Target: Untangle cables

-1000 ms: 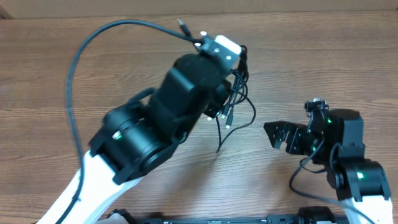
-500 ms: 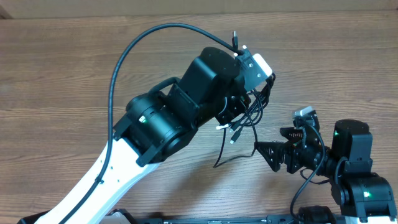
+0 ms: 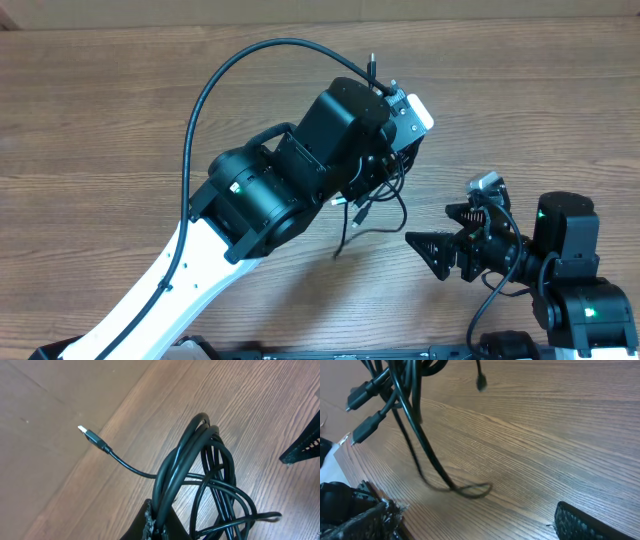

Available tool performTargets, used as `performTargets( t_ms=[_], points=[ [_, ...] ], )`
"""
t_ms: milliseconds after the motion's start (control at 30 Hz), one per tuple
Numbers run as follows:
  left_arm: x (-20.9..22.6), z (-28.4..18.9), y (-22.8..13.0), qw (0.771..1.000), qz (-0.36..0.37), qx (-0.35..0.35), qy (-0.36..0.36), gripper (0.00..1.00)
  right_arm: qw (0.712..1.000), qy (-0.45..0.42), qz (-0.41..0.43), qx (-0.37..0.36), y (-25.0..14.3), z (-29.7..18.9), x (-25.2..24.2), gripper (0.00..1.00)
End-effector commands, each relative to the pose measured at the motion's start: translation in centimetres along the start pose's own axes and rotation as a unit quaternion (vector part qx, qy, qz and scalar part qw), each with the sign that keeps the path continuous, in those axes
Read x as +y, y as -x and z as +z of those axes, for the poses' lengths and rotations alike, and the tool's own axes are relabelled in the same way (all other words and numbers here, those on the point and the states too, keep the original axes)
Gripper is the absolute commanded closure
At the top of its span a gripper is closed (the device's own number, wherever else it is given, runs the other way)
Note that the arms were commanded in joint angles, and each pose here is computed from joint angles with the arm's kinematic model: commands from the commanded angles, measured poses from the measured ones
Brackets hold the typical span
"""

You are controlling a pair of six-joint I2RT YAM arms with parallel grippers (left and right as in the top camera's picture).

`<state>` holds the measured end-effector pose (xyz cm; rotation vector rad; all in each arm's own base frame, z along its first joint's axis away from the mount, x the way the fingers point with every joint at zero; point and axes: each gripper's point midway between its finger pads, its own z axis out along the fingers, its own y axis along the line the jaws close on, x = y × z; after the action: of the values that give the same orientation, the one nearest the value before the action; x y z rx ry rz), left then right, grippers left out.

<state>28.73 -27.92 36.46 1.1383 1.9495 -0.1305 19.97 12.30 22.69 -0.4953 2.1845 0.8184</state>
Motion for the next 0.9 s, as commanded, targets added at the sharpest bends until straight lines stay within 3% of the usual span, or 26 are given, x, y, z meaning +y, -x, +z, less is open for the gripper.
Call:
performTargets(
  t_ms=[0,133,300,333,433,500,567,700,867],
  points=[
    [0.2,-0.6,1.0,1.0,0.014,-0.019,-0.005,0.96,1.0,0.01,-0.016,-0.017,1.0,-0.5,0.7,0.01],
    [-1.9,-0.8,1.6,0.997,0.033,-0.039,-0.063,0.96,0.999,0.028,-0.018,-0.019,1.1,-0.5,1.3,0.01],
    [-3.4,-0.9,2.7,0.991,0.033,-0.066,-0.108,0.96,0.999,0.031,-0.027,-0.014,0.8,-0.5,1.5,0.16],
    [-3.7,-1.0,3.0,0.99,0.033,-0.074,-0.117,0.96,0.998,0.042,-0.038,-0.016,0.9,-0.5,1.8,0.3],
    [-4.2,-1.2,3.4,0.987,0.034,-0.085,-0.133,0.96,0.997,0.067,-0.044,-0.02,1.0,-0.6,2.7,0.53],
    [-4.3,-1.3,3.5,0.986,0.034,-0.088,-0.138,0.96,0.997,0.065,-0.046,-0.021,1.1,-0.6,2.6,0.79],
    [-4.3,-1.3,3.5,0.986,0.032,-0.087,-0.136,0.96,0.997,0.061,-0.045,-0.021,1.0,-0.6,2.5,0.96],
    [-2.3,-0.8,2.9,0.995,0.002,-0.065,-0.081,0.96,0.998,0.037,-0.043,-0.02,1.1,-0.5,1.7,0.96],
    [1.5,-0.4,1.3,0.995,-0.09,-0.024,0.031,0.96,1.0,-0.014,-0.004,-0.017,1.1,-0.5,-0.1,0.96]
  ],
)
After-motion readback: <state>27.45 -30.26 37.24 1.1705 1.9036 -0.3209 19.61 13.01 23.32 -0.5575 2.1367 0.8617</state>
